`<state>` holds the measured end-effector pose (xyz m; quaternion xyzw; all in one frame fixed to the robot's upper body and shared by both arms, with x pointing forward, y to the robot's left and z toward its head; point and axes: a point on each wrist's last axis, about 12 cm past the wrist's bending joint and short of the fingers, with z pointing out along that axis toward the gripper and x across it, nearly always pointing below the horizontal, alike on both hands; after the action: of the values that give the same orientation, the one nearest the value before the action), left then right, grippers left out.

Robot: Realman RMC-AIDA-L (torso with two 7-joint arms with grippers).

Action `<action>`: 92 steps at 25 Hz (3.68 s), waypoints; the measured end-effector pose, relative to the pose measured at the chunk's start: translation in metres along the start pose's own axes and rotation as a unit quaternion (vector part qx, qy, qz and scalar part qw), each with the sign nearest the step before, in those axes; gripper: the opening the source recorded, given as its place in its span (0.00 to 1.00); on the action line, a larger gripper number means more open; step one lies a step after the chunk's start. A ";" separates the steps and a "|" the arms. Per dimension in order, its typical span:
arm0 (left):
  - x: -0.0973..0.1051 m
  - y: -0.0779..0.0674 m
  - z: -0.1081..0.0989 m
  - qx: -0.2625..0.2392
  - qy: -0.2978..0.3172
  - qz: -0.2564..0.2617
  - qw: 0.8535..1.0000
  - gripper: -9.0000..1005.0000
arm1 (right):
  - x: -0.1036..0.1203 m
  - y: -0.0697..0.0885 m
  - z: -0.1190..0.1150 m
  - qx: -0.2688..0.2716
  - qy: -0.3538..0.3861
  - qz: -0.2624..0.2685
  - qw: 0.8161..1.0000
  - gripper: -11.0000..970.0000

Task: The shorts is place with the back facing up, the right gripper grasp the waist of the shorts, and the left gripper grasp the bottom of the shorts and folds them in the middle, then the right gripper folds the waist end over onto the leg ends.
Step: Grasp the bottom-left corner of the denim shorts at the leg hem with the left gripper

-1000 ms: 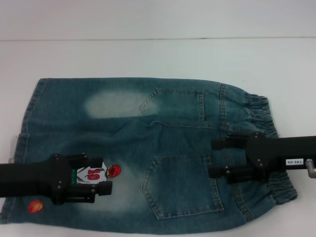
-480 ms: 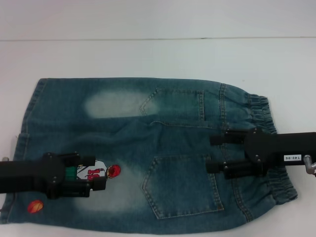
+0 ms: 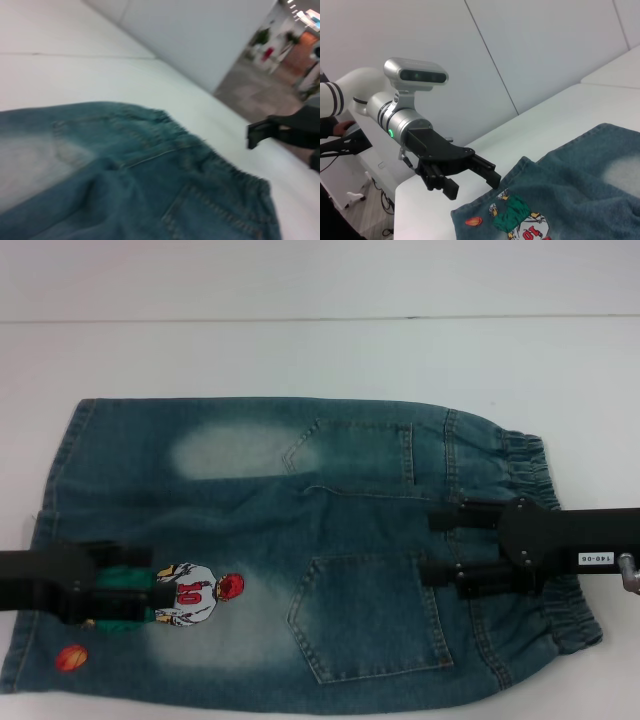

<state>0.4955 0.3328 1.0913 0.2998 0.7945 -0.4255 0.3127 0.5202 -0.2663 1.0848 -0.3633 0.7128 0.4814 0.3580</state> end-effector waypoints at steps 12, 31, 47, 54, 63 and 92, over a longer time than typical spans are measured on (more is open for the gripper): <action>-0.002 0.011 -0.051 -0.125 0.077 -0.056 0.988 0.89 | 0.002 0.000 -0.001 0.003 -0.007 0.003 1.000 0.96; 0.013 0.012 -0.070 -0.174 0.167 -0.104 0.965 0.89 | 0.002 0.000 -0.003 0.009 -0.017 0.003 1.000 0.96; 0.016 0.004 -0.068 -0.158 0.206 -0.129 0.957 0.89 | 0.004 0.001 -0.005 0.013 -0.028 0.005 1.000 0.96; 0.018 0.007 -0.059 -0.150 0.212 -0.127 0.957 0.89 | 0.005 0.002 -0.007 0.014 -0.031 0.005 0.999 0.96; 0.015 0.010 -0.058 -0.158 0.212 -0.122 0.957 0.89 | 0.006 0.002 -0.009 0.015 -0.033 0.006 0.999 0.95; 0.007 0.013 -0.038 -0.126 0.234 -0.116 0.957 0.89 | 0.008 0.003 -0.014 0.021 -0.040 0.010 0.999 0.95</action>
<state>0.4921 0.3728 1.0965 0.2547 0.9220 -0.2732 0.1021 0.5118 -0.2800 1.0830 -0.3289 0.7114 0.4843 0.3889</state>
